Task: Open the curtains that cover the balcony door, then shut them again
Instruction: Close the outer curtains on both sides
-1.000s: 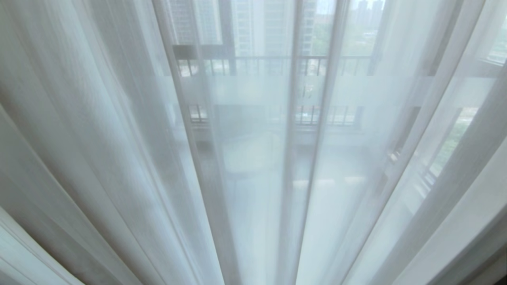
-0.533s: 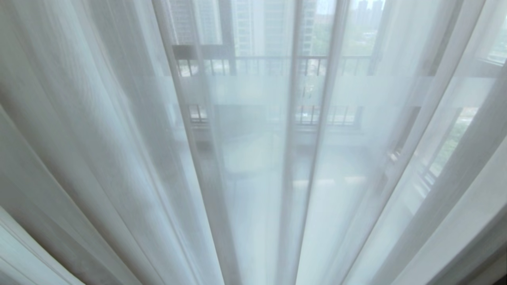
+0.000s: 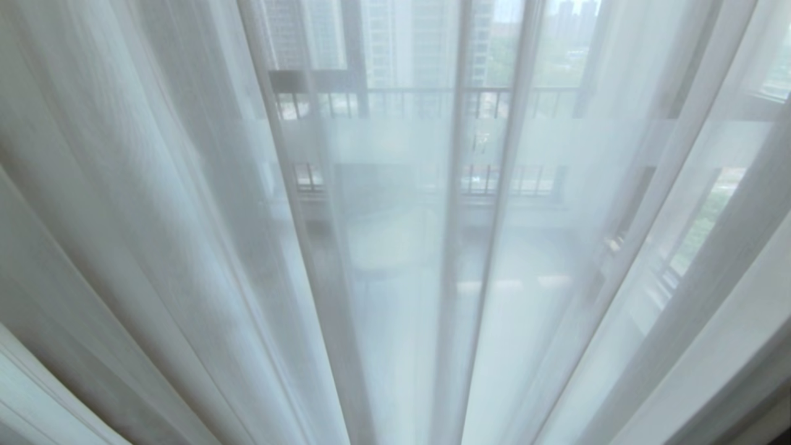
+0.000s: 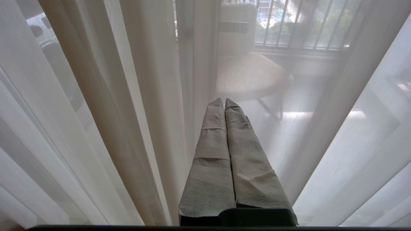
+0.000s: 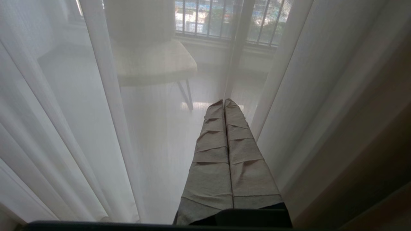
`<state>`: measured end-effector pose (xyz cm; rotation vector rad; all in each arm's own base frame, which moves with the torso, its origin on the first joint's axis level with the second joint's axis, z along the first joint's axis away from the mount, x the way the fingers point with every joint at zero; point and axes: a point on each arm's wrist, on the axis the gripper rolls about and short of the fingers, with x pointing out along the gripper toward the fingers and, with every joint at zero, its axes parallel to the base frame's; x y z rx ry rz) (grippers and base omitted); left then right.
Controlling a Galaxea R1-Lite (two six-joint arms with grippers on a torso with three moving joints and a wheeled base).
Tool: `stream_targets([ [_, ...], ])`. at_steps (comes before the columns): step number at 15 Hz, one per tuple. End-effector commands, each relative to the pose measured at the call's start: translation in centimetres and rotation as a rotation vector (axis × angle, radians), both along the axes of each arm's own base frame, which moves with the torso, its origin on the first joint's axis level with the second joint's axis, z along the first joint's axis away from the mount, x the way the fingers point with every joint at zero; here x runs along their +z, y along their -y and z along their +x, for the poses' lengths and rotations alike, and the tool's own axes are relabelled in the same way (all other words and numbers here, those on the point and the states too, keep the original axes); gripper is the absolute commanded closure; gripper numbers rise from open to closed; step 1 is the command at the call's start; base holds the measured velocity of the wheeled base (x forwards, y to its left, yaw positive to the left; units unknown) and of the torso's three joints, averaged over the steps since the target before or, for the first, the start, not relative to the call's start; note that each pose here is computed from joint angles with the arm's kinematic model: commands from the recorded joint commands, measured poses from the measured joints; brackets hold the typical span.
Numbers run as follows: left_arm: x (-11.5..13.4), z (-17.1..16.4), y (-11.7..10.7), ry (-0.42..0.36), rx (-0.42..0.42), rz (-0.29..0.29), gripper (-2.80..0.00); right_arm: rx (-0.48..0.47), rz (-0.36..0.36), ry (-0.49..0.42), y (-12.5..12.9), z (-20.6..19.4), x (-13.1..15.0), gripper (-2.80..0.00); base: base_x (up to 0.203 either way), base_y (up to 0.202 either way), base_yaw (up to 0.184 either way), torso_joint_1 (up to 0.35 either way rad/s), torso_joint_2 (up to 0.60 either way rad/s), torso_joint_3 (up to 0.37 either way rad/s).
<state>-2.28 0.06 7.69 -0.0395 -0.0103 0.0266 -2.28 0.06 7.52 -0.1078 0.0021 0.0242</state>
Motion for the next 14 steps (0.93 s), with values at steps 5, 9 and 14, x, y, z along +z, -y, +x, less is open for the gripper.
stream_targets([
  [5,0.01,0.0,0.0,0.001,0.001,-0.001,0.0,0.001,-0.001,0.0,0.0,0.0,0.0,0.0,0.0,0.0,0.0,0.0,0.0,0.0],
  [9,0.01,0.0,0.0,0.001,0.001,-0.001,0.0,0.001,-0.001,0.0,0.0,0.0,0.0,0.0,0.0,0.0,0.0,0.0,0.0,0.0],
  [14,-0.03,0.01,0.0,-0.001,0.004,0.001,0.0,0.001,-0.001,0.0,0.0,0.0,0.0,0.0,0.0,0.0,0.0,0.0,0.0,0.0],
])
